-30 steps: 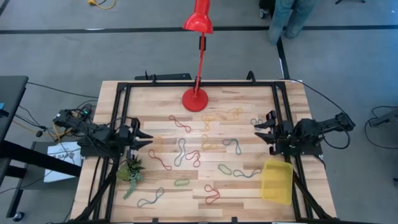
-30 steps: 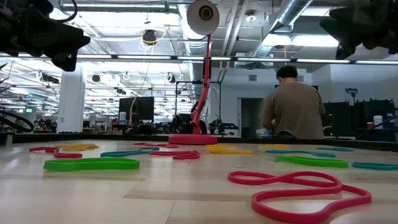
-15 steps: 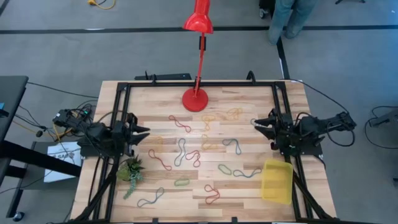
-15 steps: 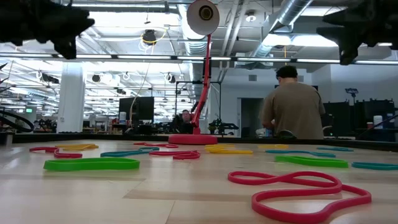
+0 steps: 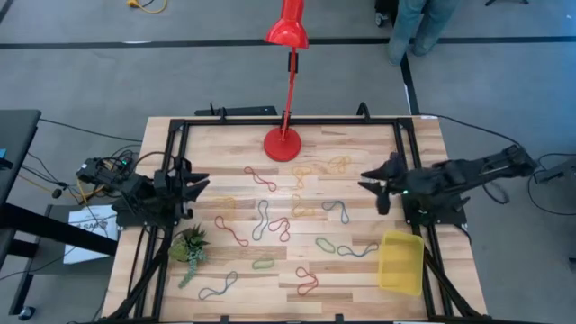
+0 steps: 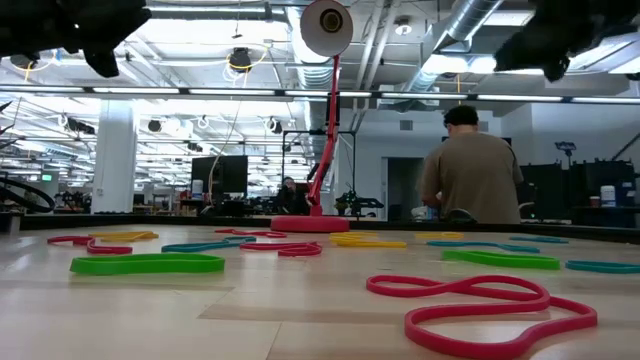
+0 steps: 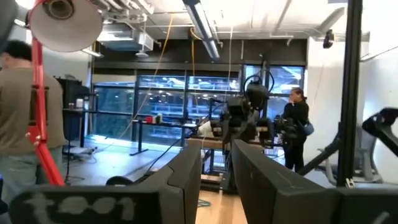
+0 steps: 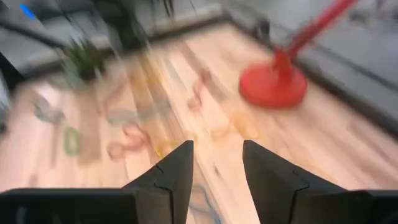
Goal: Pick and place rubber bands into bin
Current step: Put the blue rubber band into the container
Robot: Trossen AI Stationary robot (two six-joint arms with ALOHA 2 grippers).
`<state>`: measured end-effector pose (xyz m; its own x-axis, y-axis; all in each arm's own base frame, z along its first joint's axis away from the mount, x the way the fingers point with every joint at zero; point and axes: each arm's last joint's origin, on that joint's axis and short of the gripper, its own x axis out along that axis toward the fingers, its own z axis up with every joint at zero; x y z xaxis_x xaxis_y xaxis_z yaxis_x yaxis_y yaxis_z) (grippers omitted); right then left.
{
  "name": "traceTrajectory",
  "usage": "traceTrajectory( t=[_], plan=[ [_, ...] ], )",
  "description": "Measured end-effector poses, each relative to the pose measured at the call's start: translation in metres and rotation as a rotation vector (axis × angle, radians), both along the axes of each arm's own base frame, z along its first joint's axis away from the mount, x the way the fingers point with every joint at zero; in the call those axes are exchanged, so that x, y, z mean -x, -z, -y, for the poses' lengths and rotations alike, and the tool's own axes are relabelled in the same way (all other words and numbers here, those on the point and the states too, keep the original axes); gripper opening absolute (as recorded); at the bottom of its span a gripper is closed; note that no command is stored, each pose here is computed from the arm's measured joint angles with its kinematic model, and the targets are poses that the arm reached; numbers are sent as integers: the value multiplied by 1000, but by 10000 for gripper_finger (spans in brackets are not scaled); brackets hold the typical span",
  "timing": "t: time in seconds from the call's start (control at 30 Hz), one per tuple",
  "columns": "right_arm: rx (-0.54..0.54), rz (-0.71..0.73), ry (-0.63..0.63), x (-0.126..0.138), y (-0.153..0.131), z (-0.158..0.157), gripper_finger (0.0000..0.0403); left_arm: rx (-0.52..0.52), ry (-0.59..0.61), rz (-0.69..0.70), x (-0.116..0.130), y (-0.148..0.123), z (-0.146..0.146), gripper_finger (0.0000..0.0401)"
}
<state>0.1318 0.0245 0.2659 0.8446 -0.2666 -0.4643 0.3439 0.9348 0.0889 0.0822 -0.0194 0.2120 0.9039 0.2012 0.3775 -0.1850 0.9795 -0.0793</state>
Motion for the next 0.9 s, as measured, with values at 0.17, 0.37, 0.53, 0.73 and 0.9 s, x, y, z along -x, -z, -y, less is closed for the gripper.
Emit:
traceTrajectory(
  t=[0.17, 0.37, 0.53, 0.73, 0.9],
  plan=[
    [33, -133, 8, -25, 19, -8, 132, -6, 4, -49, 2, -13, -1, 82],
    [58, -231, 3, -57, 44, -17, 132, -8, -23, -101, 13, -40, -7, 82],
    [52, -339, -42, -78, 71, -25, 132, -30, -79, -109, 15, -45, -9, 82],
    [78, -467, -53, -88, 97, -29, 132, -42, -69, -116, 15, -44, -8, 82],
    [97, -518, -58, -91, 106, -28, 132, -36, -69, -102, 15, -46, -9, 82]
  ],
)
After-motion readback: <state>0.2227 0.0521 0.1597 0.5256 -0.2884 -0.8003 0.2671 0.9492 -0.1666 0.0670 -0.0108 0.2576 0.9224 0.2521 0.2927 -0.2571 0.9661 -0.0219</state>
